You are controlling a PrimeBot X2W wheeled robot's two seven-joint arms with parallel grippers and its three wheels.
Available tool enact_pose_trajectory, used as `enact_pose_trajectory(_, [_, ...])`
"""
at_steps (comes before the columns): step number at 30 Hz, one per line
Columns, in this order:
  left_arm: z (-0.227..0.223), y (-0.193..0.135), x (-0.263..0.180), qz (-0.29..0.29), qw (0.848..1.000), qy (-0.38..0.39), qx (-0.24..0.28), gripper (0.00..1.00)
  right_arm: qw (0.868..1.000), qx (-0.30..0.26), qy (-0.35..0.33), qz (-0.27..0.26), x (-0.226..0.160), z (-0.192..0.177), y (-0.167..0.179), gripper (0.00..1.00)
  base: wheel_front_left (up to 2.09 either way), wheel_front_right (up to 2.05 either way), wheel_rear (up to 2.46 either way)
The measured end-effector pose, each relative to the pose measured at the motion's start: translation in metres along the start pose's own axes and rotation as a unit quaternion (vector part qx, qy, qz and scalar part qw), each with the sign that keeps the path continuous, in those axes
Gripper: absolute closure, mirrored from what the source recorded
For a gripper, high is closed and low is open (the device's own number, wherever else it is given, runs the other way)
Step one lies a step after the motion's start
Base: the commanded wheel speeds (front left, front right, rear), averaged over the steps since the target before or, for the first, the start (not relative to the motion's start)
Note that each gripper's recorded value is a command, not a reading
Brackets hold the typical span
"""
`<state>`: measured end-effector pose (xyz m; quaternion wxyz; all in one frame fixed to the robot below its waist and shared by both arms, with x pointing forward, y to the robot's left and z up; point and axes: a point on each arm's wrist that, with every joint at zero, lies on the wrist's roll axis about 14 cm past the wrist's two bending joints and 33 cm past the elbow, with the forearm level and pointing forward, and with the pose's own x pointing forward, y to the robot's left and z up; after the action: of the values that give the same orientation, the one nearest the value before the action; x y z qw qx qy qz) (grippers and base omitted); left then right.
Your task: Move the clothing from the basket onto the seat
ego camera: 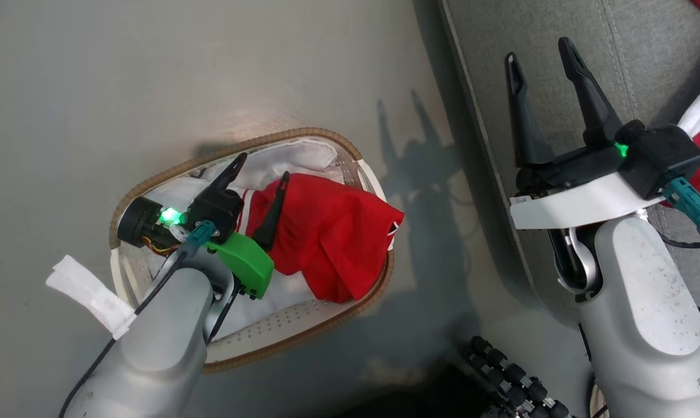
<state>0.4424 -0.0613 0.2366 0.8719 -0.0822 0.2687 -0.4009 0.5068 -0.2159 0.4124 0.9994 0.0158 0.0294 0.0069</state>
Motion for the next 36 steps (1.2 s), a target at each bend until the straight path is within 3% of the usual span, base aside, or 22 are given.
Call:
enact_pose_trajectory(12, [-0.090, -0.020, 0.014, -0.081, 0.990, 0.114, 0.005, 0.00, 0.998, -0.010, 0.059, -0.019, -0.004, -0.050, -0.017, 0.00, 0.00, 0.00, 0.00])
enact_pose_trajectory(28, [-0.149, -0.014, -0.008, -0.073, 0.971, 0.224, -0.022, 0.00, 0.996, -0.006, 0.091, -0.012, -0.009, -0.077, -0.010, 0.00, 0.00, 0.00, 0.00])
enact_pose_trajectory(29, [-0.150, -0.018, -0.008, -0.077, 0.970, 0.228, -0.027, 0.12, 0.996, -0.006, 0.090, -0.011, -0.008, -0.076, -0.009, 0.00, 0.00, 0.00, 0.00])
enact_pose_trajectory(30, [-0.150, -0.021, -0.009, -0.079, 0.969, 0.232, -0.032, 0.12, 0.996, -0.006, 0.089, -0.010, -0.008, -0.075, -0.009, 0.00, 0.00, 0.00, 0.00])
enact_pose_trajectory(31, [-0.149, -0.023, -0.010, -0.082, 0.969, 0.232, -0.034, 1.00, 0.996, -0.006, 0.088, -0.009, -0.008, -0.074, -0.009, 0.00, 0.00, 0.00, 0.00])
enact_pose_trajectory(36, [-0.142, -0.026, -0.011, -0.084, 0.969, 0.227, -0.050, 1.00, 0.997, -0.009, 0.079, -0.011, -0.006, -0.066, -0.010, 0.00, 0.00, 0.00, 0.00])
